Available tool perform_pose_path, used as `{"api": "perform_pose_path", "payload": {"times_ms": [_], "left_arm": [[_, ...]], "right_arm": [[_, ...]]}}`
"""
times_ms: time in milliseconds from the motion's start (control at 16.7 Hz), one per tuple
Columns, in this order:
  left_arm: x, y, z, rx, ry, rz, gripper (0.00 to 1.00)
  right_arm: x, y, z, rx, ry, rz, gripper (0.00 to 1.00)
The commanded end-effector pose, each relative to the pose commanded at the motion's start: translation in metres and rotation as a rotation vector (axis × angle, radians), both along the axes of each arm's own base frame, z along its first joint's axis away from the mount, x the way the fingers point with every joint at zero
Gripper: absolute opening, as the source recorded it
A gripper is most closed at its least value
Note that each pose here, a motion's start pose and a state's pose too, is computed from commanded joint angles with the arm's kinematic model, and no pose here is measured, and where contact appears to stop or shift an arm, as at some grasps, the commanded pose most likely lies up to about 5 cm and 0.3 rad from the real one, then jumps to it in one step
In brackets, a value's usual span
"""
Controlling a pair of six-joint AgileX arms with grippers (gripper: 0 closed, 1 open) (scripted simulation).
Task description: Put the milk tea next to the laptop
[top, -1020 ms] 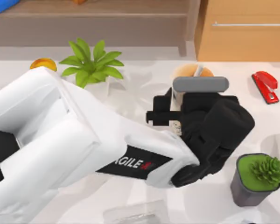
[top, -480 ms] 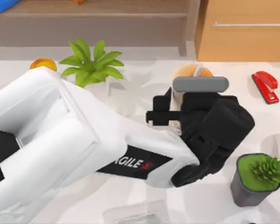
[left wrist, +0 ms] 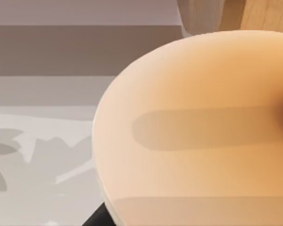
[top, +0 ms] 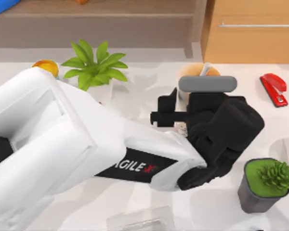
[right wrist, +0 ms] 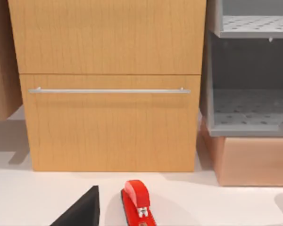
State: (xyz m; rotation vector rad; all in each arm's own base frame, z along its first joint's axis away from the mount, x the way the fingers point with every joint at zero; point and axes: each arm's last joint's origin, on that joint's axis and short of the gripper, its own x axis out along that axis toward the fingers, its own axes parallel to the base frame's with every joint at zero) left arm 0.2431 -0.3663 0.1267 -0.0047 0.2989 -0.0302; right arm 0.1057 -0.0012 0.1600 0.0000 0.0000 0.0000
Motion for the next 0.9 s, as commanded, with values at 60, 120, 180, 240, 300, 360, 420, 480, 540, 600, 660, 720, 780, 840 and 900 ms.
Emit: {"api": "perform_pose_path", "payload": {"times_ms": [60,120,180,240,300,360,420,480,540,600,660,720,780,840,900], "left_arm": [[0.0,0.0,-0.002,0.006,0.003,0.0,0.0],[0.0,0.0,-0.002,0.006,0.003,0.0,0.0],[0.003,0.0,0.004,-0.015,-0.007,0.001,0.0],[0.007,0.002,0.014,-0.043,-0.019,0.0,0.0],[0.013,0.006,0.025,-0.072,-0.029,-0.002,0.0],[0.02,0.013,0.037,-0.101,-0.04,-0.004,0.0],[0.028,0.023,0.05,-0.128,-0.051,-0.007,0.0],[0.037,0.036,0.062,-0.153,-0.062,-0.01,0.0],[0.045,0.05,0.074,-0.173,-0.074,-0.011,0.0],[0.054,0.068,0.086,-0.189,-0.087,-0.012,0.0],[0.062,0.087,0.096,-0.201,-0.1,-0.012,0.0],[0.069,0.108,0.105,-0.207,-0.114,-0.01,0.0],[0.075,0.13,0.113,-0.21,-0.129,-0.006,0.0],[0.08,0.153,0.12,-0.208,-0.144,-0.002,0.0],[0.083,0.176,0.125,-0.203,-0.161,0.003,0.0]], "right_arm": [[0.0,0.0,0.0,0.0,0.0,0.0,1.0],[0.0,0.0,0.0,0.0,0.0,0.0,1.0],[0.0,0.0,0.0,0.0,0.0,0.0,1.0],[0.0,0.0,0.0,0.0,0.0,0.0,1.0],[0.0,0.0,0.0,0.0,0.0,0.0,1.0],[0.0,0.0,0.0,0.0,0.0,0.0,1.0],[0.0,0.0,0.0,0.0,0.0,0.0,1.0],[0.0,0.0,0.0,0.0,0.0,0.0,1.0],[0.0,0.0,0.0,0.0,0.0,0.0,1.0],[0.0,0.0,0.0,0.0,0.0,0.0,1.0],[0.0,0.0,0.0,0.0,0.0,0.0,1.0],[0.0,0.0,0.0,0.0,0.0,0.0,1.0],[0.0,0.0,0.0,0.0,0.0,0.0,1.0],[0.0,0.0,0.0,0.0,0.0,0.0,1.0],[0.0,0.0,0.0,0.0,0.0,0.0,1.0]]}}
